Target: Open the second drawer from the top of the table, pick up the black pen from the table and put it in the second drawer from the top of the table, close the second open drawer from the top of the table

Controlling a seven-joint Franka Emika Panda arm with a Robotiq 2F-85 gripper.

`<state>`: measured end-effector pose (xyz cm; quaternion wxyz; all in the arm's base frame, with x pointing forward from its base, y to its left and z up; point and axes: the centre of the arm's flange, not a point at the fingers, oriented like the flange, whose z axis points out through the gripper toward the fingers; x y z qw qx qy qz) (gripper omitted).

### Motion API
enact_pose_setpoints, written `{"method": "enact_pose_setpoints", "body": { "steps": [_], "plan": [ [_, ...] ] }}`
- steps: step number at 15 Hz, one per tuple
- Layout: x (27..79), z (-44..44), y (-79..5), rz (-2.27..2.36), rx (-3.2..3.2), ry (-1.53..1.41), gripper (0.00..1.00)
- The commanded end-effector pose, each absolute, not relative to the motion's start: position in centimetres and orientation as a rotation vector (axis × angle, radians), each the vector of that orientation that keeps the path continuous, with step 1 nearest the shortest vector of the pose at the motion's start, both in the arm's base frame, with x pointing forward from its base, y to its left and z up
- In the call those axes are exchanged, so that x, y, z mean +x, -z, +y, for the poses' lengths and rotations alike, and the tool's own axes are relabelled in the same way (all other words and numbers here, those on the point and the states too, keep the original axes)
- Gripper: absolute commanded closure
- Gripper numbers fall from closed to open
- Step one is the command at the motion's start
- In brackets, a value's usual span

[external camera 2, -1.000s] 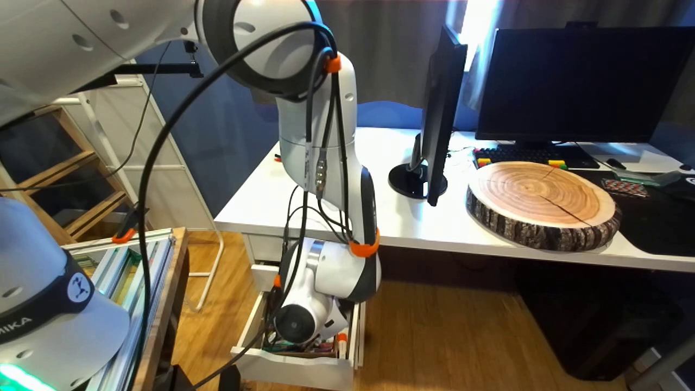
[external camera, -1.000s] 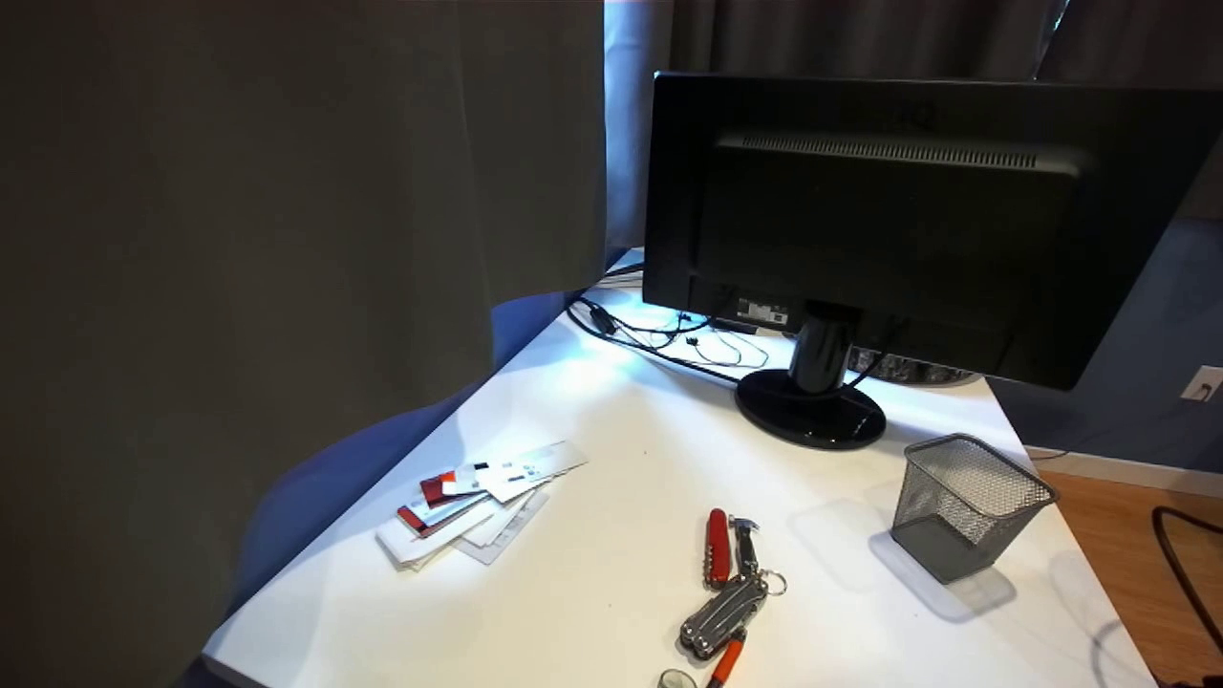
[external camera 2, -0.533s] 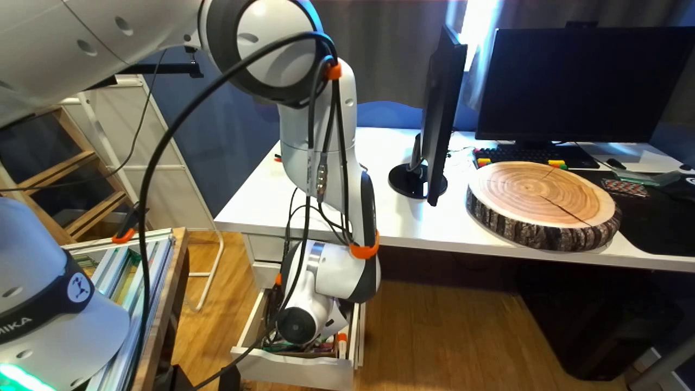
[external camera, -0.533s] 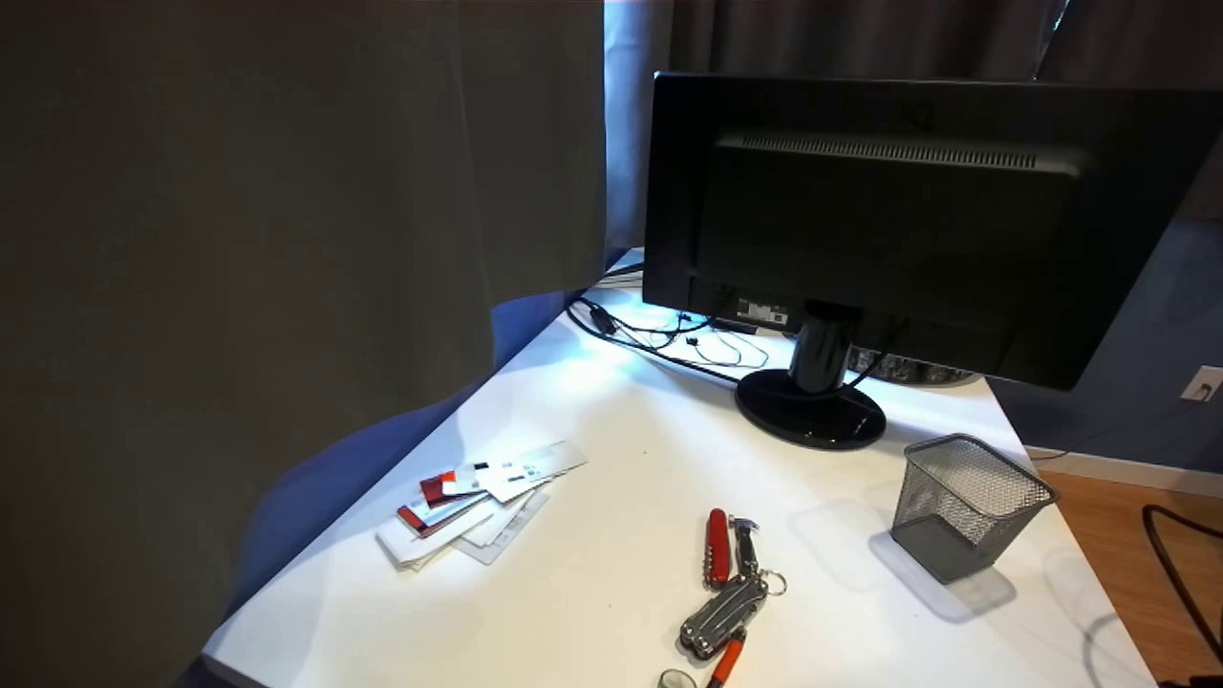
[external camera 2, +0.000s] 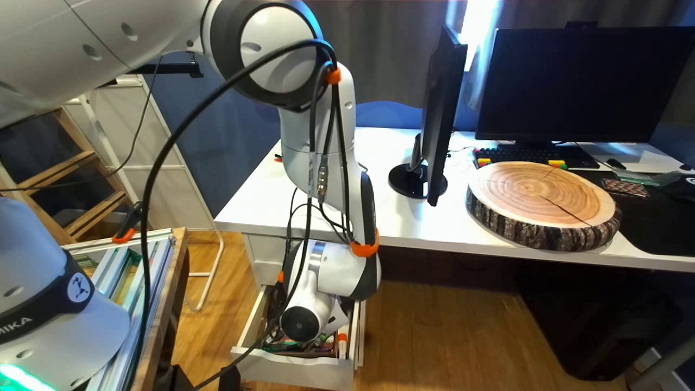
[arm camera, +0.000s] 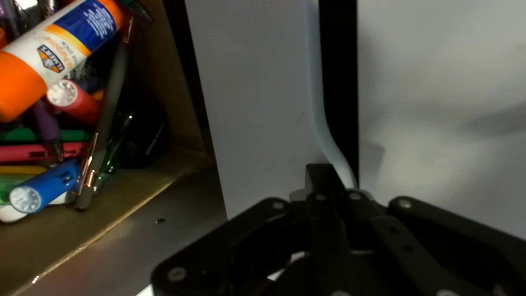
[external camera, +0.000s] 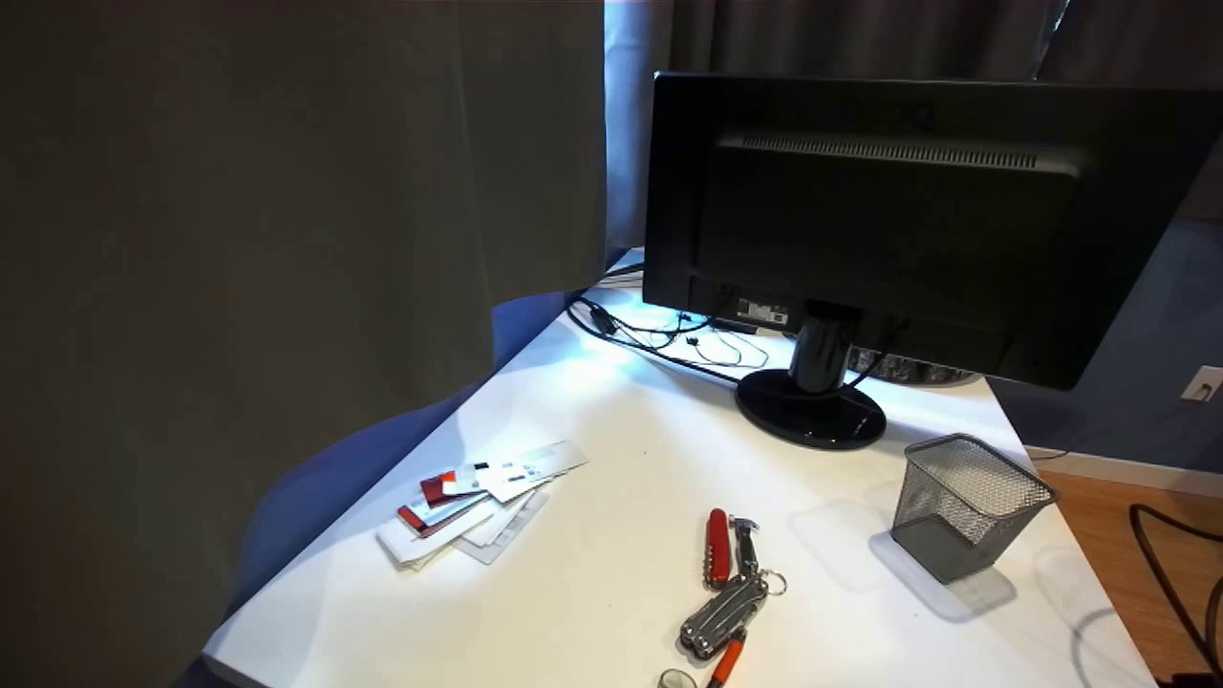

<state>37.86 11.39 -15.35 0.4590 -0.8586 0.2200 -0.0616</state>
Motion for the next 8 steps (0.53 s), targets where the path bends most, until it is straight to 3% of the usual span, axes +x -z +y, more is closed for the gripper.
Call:
{"method": "enact_pose_setpoints", "body": {
  "steps": [1,2,3,4,6,8],
  "plan": [
    [37.9,11.3,14.9,0.501,-2.125,0.104,1.00],
    [37.7,10.8,14.4,0.483,-2.138,0.097,0.98],
    [37.5,10.4,14.0,0.469,-2.151,0.088,0.85],
    [37.4,10.0,13.6,0.456,-2.161,0.084,0.86],
    [37.3,9.0,12.8,0.439,-2.187,0.081,0.60],
    [37.0,8.2,11.8,0.421,-2.203,0.074,0.47]
  ]
}}
